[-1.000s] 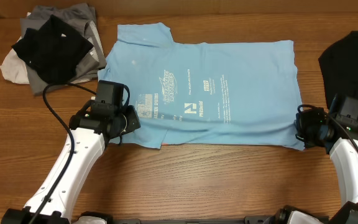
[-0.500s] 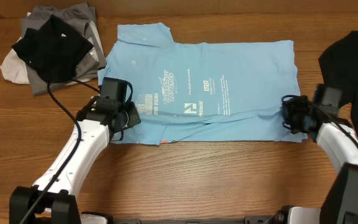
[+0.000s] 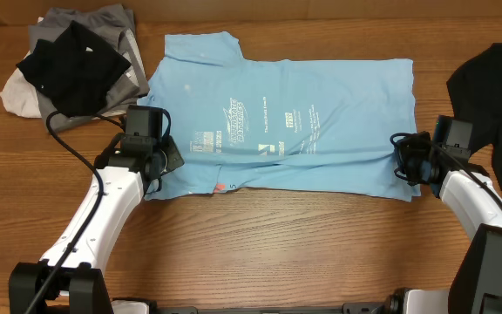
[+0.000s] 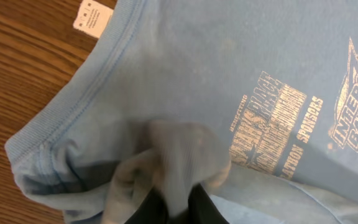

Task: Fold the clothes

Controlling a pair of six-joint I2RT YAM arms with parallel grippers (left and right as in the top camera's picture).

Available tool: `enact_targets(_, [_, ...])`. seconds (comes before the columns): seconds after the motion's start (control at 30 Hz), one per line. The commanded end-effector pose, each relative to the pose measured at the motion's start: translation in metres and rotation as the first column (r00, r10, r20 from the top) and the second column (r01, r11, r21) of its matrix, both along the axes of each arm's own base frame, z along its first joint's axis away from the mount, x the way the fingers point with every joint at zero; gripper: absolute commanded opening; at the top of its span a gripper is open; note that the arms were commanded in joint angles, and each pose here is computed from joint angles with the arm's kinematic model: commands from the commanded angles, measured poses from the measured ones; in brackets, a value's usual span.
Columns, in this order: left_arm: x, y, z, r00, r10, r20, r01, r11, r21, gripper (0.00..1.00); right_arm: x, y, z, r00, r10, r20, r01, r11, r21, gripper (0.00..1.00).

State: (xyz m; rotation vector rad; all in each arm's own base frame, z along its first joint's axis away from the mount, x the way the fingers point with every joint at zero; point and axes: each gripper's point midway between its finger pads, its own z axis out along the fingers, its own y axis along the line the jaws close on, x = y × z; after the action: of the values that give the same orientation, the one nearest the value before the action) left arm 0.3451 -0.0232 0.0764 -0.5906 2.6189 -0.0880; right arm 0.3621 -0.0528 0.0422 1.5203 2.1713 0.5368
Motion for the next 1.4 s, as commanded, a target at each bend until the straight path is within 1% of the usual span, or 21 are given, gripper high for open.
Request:
enact_targets(0.0, [0.008, 0.004, 0.007, 0.999, 0.029, 0.023, -0.029, 1.0, 0.009, 0.26, 0.007, -0.012, 0.007, 0.999, -0.031, 0.017, 0.032, 0.998, -0.047, 0.11])
enact_targets(0.1, [0.008, 0.002, 0.006, 1.0, 0.023, 0.021, -0.023, 1.0, -0.003, 0.27, 0.007, -0.018, 0.007, 0.999, -0.05, 0.016, 0.051, 0.996, -0.076, 0.09])
enact_targets(0.13, [0.008, 0.001, 0.007, 1.0, 0.019, 0.022, -0.019, 1.0, -0.01, 0.3, 0.008, -0.02, 0.008, 0.998, -0.054, 0.022, 0.056, 0.995, -0.084, 0.09])
enact_targets(0.17, [0.008, 0.0, 0.006, 1.0, 0.017, 0.021, -0.017, 1.0, -0.014, 0.35, 0.01, -0.021, 0.01, 0.998, -0.051, 0.03, 0.054, 0.994, -0.09, 0.09])
enact_targets(0.2, [0.008, 0.0, 0.006, 1.0, 0.017, 0.02, -0.016, 1.0, -0.015, 0.49, 0.012, -0.021, 0.011, 0.998, -0.043, 0.04, 0.047, 0.994, -0.097, 0.11])
enact_targets(0.23, [0.008, 0.0, 0.006, 1.0, 0.016, 0.02, -0.016, 1.0, -0.015, 0.64, 0.014, -0.021, 0.013, 0.998, -0.03, 0.054, 0.035, 0.994, -0.107, 0.16])
enact_targets(0.27, [0.008, 0.0, 0.006, 1.0, 0.012, 0.021, -0.012, 1.0, -0.014, 0.72, 0.018, -0.021, 0.016, 0.998, -0.01, 0.069, 0.018, 0.993, -0.116, 0.28])
enact_targets(0.3, [0.008, 0.0, 0.006, 1.0, 0.012, 0.021, -0.012, 1.0, -0.013, 0.73, 0.022, -0.018, 0.019, 0.995, 0.033, 0.09, -0.021, 0.992, -0.127, 0.41])
enact_targets(0.33, [0.008, 0.0, 0.006, 1.0, 0.009, 0.021, -0.009, 1.0, -0.012, 0.76, 0.026, -0.015, 0.023, 0.991, 0.082, 0.11, -0.066, 0.988, -0.138, 0.54])
enact_targets(0.4, [0.009, -0.001, 0.007, 1.0, -0.01, 0.026, 0.01, 1.0, -0.003, 0.83, 0.033, -0.01, 0.032, 0.98, 0.151, 0.132, -0.129, 0.979, -0.157, 0.76])
enact_targets(0.43, [0.01, -0.001, 0.008, 0.999, -0.018, 0.029, 0.018, 1.0, 0.001, 0.84, 0.037, -0.009, 0.039, 0.973, 0.185, 0.136, -0.16, 0.972, -0.172, 0.82])
enact_targets(0.5, [0.01, -0.004, 0.014, 0.999, -0.041, 0.021, 0.041, 0.999, -0.009, 0.86, 0.041, -0.013, 0.055, 0.972, 0.204, 0.117, -0.18, 0.966, -0.187, 0.88])
enact_targets(0.57, [0.009, -0.009, 0.022, 0.998, -0.058, 0.006, 0.058, 0.998, -0.03, 0.88, 0.043, -0.017, 0.075, 0.973, 0.213, 0.09, -0.193, 0.963, -0.19, 0.89])
enact_targets(0.63, [0.004, -0.015, 0.031, 0.997, -0.074, -0.029, 0.072, 0.995, -0.062, 0.88, 0.043, -0.017, 0.096, 0.969, 0.236, 0.066, -0.221, 0.958, -0.183, 0.88])
enact_targets(0.73, [-0.013, -0.023, 0.035, 0.99, -0.095, -0.107, 0.083, 0.99, -0.114, 0.88, 0.036, -0.006, 0.124, 0.951, 0.309, 0.029, -0.301, 0.941, -0.156, 0.88])
enact_targets(0.8, [-0.028, -0.029, 0.029, 0.98, -0.102, -0.171, 0.074, 0.984, -0.161, 0.87, 0.027, 0.001, 0.129, 0.947, 0.322, -0.004, -0.32, 0.94, -0.119, 0.88])
enact_targets(0.87, [-0.052, -0.042, 0.02, 0.952, -0.105, -0.286, 0.033, 0.969, -0.245, 0.88, 0.017, 0.012, 0.126, 0.938, 0.345, -0.038, -0.347, 0.935, -0.069, 0.89])
enact_targets(0.97, [-0.07, -0.061, 0.01, 0.92, -0.152, -0.362, 0.028, 0.945, -0.326, 0.88, 0.014, 0.017, 0.121, 0.927, 0.371, -0.059, -0.374, 0.925, -0.067, 0.91])
enact_targets(1.03, [-0.073, -0.07, 0.001, 0.907, -0.137, -0.399, -0.003, 0.943, -0.332, 0.88, 0.015, 0.02, 0.12, 0.925, 0.376, -0.059, -0.38, 0.923, -0.069, 0.91])
enact_targets(1.13, [-0.07, -0.078, -0.01, 0.899, -0.105, -0.425, -0.041, 0.946, -0.321, 0.88, 0.014, 0.02, 0.119, 0.924, 0.377, -0.061, -0.381, 0.922, -0.068, 0.91])
enact_targets(1.37, [-0.054, -0.085, -0.044, 0.88, 0.022, -0.474, -0.18, 0.94, -0.291, 0.88, 0.011, 0.014, 0.116, 0.921, 0.377, -0.093, -0.386, 0.917, -0.099, 0.91])
